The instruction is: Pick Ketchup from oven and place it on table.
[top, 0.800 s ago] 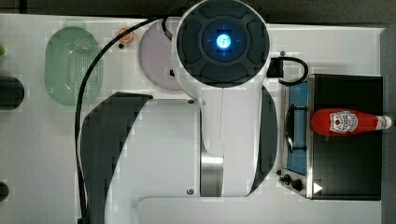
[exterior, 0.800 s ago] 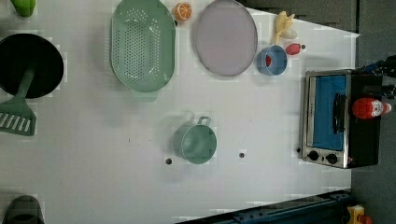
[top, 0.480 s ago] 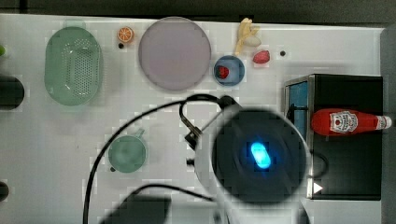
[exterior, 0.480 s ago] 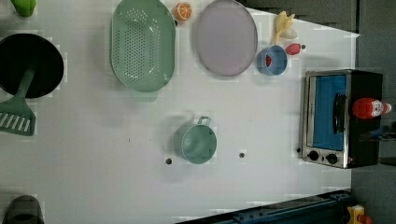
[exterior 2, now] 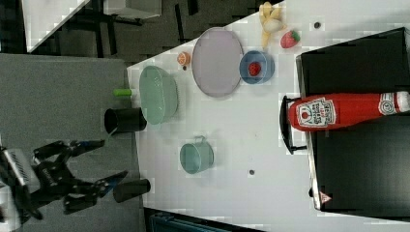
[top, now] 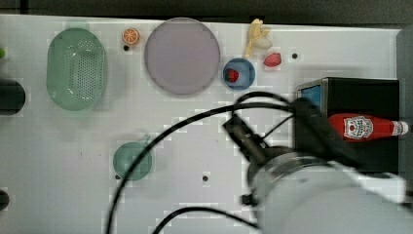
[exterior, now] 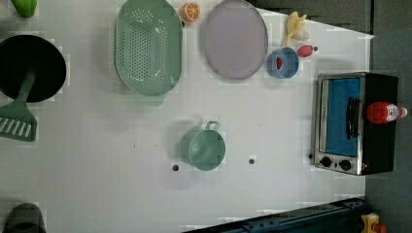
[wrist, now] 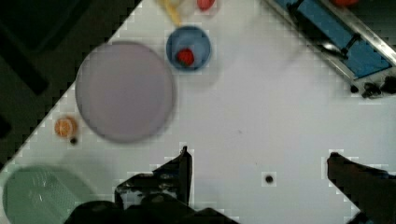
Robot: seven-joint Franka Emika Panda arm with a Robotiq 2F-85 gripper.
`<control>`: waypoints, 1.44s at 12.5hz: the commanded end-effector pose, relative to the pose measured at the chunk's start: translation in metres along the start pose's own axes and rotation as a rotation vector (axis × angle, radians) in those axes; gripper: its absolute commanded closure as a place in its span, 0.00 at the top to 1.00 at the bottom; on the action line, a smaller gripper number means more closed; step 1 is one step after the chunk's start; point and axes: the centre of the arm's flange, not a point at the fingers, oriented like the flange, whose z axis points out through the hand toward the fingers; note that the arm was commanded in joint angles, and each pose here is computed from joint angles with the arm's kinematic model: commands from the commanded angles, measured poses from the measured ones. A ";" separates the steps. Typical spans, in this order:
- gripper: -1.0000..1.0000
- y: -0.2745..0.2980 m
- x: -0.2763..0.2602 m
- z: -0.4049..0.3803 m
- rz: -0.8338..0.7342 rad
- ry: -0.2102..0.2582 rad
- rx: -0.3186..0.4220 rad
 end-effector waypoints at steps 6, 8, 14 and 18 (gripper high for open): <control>1.00 0.122 0.148 0.112 0.376 -0.015 -0.062; 1.00 0.144 0.174 0.133 0.431 0.020 -0.073; 1.00 0.184 0.228 0.212 0.542 0.077 -0.148; 1.00 0.201 0.244 0.261 0.673 0.021 -0.101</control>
